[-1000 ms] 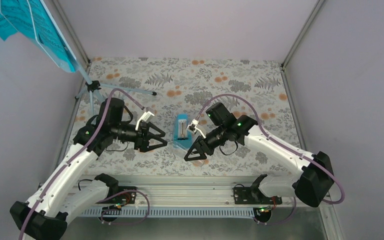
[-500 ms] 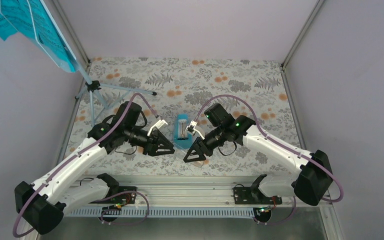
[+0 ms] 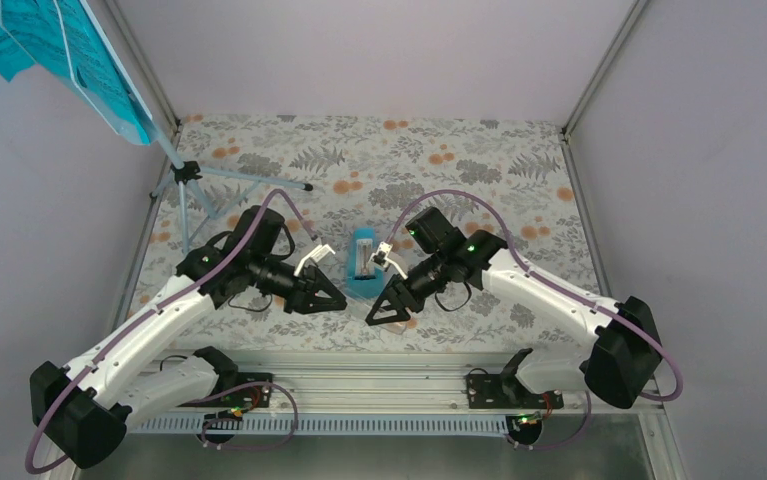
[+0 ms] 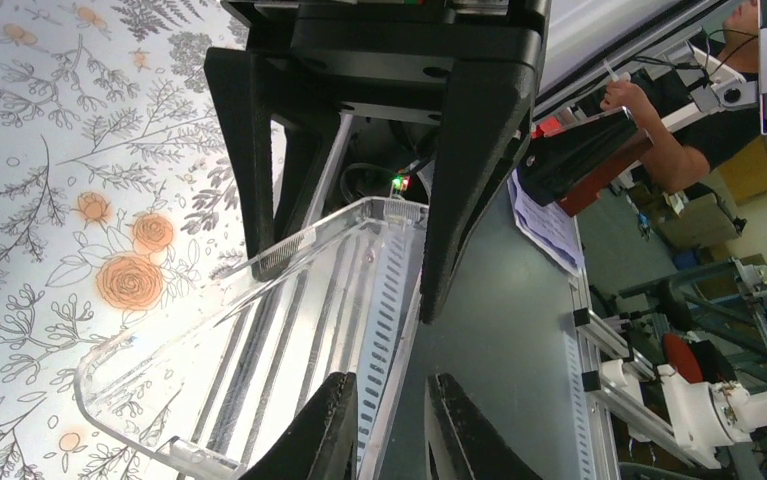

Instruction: Pack up the instrument practice props

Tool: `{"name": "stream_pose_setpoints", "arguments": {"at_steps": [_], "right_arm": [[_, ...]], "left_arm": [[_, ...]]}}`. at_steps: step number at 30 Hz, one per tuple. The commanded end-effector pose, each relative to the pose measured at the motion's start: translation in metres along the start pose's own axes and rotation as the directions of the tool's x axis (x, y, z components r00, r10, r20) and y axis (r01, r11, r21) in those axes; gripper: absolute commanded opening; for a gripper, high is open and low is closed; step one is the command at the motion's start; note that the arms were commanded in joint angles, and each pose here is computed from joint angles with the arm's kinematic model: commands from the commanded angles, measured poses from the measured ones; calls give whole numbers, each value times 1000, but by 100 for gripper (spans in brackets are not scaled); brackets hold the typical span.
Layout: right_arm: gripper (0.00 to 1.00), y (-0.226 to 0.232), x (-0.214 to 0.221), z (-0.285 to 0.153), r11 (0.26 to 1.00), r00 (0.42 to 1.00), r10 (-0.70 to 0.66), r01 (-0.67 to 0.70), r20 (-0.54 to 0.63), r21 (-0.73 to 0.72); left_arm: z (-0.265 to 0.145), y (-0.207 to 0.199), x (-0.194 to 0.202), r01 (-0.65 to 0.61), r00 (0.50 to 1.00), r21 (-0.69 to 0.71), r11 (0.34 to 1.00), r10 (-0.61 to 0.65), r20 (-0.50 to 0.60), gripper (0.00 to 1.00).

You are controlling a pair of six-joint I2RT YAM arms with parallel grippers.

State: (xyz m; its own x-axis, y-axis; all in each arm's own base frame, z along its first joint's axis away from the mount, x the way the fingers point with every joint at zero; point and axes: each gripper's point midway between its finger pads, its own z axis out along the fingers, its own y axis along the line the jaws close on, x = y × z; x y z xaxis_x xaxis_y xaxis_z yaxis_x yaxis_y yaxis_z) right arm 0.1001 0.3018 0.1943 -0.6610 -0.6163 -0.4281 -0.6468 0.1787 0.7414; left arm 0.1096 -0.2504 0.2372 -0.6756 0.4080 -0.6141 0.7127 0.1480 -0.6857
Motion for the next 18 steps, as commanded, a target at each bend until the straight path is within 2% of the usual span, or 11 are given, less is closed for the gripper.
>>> {"name": "stream_pose_setpoints", "arguments": {"at_steps": [1, 10, 18], "right_arm": [[48, 4, -1, 3, 1000, 1000, -19, 19, -7, -24], [48, 4, -3, 3, 1000, 1000, -18, 18, -9, -17], [48, 3, -4, 3, 1000, 1000, -16, 16, -12, -15]], "left_arm": [[3, -2, 9, 4, 1000, 36, 999, -3, -20, 18], [3, -5, 11, -1, 1000, 56, 998, 2, -21, 17], [4, -6, 14, 2, 1000, 74, 997, 0, -28, 5]]}}
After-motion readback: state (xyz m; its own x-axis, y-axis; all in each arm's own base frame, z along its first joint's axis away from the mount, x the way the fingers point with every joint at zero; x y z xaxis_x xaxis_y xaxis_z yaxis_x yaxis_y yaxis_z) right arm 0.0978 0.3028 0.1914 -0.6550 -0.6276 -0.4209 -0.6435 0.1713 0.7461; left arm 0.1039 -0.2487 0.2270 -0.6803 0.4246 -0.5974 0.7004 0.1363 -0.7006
